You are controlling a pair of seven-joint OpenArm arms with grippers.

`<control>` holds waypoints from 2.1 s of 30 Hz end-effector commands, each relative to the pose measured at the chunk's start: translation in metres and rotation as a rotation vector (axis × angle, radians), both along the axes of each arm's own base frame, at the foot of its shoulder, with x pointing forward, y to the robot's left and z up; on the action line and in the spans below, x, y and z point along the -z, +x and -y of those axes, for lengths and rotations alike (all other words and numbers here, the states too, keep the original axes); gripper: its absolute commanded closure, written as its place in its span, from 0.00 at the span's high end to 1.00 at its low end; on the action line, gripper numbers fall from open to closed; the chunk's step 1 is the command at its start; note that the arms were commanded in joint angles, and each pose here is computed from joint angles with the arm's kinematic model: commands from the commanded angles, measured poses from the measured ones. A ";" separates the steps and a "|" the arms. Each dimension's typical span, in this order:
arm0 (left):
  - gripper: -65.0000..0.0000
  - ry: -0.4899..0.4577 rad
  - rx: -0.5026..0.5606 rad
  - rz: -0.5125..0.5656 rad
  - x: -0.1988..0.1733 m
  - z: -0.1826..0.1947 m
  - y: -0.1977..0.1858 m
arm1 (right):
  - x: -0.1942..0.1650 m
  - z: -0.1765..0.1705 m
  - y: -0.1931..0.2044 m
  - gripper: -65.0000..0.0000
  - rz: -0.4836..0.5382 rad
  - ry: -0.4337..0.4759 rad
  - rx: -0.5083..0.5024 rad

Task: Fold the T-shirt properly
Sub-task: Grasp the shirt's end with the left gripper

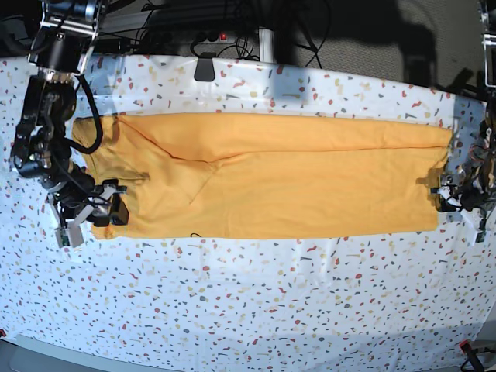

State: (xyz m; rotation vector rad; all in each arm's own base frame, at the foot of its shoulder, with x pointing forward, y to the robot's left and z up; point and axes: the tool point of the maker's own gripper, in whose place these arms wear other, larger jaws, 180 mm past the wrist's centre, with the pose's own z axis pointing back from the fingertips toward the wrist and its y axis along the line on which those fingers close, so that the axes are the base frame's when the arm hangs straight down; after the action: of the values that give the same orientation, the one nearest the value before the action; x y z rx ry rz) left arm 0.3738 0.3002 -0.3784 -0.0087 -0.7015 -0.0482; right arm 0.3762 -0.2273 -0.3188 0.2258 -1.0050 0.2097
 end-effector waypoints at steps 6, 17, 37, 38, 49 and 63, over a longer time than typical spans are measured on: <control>0.56 -0.255 0.087 0.007 0.000 0.025 -0.001 | -0.033 -0.016 -0.026 0.40 0.107 -0.070 -0.069; 0.56 -0.313 -0.063 0.033 0.010 -0.018 -0.008 | -0.026 -0.049 -0.101 0.40 0.033 -0.150 -0.171; 0.56 -0.507 0.018 -0.025 0.015 0.022 -0.025 | -0.030 -0.070 -0.109 0.40 0.047 -0.089 -0.166; 0.52 -0.507 0.016 -0.016 0.014 0.021 -0.024 | -0.030 -0.070 -0.109 0.40 0.047 -0.089 -0.166; 0.00 -0.489 0.065 0.034 -0.006 0.029 -0.012 | -0.030 -0.071 -0.109 0.40 0.049 -0.089 -0.166; 0.00 -0.366 0.407 0.199 -0.099 0.112 -0.006 | -0.031 -0.071 -0.109 0.40 0.051 -0.089 -0.166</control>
State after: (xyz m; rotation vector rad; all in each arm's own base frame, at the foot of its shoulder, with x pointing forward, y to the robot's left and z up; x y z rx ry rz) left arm 0.3605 0.1851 -0.2961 -0.5036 -0.8428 -0.3029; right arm 0.2627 -0.1588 -0.3023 0.2210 -0.9735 0.3929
